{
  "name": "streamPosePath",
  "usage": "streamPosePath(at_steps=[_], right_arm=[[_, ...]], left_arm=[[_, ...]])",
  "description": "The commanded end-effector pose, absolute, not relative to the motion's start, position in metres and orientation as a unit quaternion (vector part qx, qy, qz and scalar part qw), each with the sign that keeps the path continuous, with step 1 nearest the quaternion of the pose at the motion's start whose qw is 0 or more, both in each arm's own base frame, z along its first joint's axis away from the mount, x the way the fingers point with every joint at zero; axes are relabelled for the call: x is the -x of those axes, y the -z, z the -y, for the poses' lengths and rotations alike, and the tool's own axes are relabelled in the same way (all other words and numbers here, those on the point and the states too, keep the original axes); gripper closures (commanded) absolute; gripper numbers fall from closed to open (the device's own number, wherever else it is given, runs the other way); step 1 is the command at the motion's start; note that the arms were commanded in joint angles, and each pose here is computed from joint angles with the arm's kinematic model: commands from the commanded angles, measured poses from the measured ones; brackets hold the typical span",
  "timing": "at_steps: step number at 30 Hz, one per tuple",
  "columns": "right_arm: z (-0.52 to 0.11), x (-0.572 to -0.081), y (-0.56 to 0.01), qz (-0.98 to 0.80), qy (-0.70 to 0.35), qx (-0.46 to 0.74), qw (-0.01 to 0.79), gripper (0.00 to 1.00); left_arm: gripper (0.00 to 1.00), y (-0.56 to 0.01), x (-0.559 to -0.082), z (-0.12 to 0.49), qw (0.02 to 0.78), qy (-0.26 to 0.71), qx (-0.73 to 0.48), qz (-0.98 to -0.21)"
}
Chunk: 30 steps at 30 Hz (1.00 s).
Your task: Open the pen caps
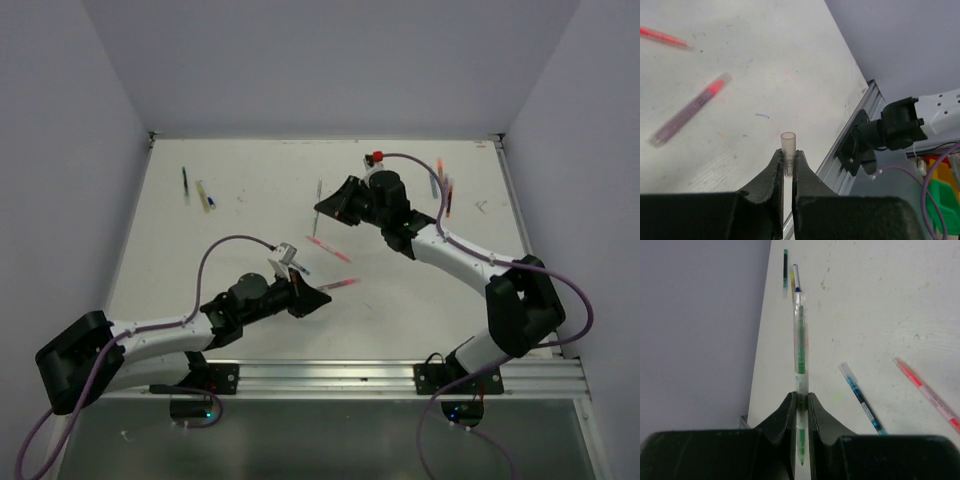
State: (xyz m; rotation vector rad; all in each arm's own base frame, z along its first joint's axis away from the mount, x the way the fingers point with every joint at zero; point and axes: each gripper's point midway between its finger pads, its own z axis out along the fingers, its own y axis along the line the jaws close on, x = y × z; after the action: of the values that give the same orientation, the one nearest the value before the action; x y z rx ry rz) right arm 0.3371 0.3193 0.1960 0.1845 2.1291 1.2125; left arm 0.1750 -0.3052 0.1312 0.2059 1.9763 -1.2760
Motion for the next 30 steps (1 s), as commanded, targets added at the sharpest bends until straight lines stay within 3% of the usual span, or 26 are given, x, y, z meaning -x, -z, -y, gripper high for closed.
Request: streamPosePath(at_steps=[1, 5, 13, 19, 30], right_arm=[[-0.309, -0.381, -0.23, -0.806, -0.423, -0.122, 0.395, 1.0], [-0.305, -0.383, -0.221, -0.833, -0.38, -0.092, 0.391, 1.0], [-0.216, -0.355, -0.144, -0.926, -0.152, -0.012, 0.344, 1.0], [-0.178, -0.339, -0.095, -0.959, -0.106, 0.015, 0.264, 1.0], [-0.154, -0.332, -0.04, -0.977, -0.038, 0.025, 0.207, 1.0]], left_arm=[[1.0, -0.113, -0.175, 0.289, 0.401, 0.449, -0.069, -0.795], [1.0, -0.107, -0.178, 0.276, 0.415, 0.42, -0.068, -0.804], [1.0, -0.103, -0.212, 0.24, 0.444, 0.268, -0.044, -0.854], [1.0, -0.085, -0.22, 0.211, 0.436, 0.231, -0.001, -0.87], [1.0, -0.064, -0.252, 0.176, 0.418, 0.173, 0.087, -0.887]])
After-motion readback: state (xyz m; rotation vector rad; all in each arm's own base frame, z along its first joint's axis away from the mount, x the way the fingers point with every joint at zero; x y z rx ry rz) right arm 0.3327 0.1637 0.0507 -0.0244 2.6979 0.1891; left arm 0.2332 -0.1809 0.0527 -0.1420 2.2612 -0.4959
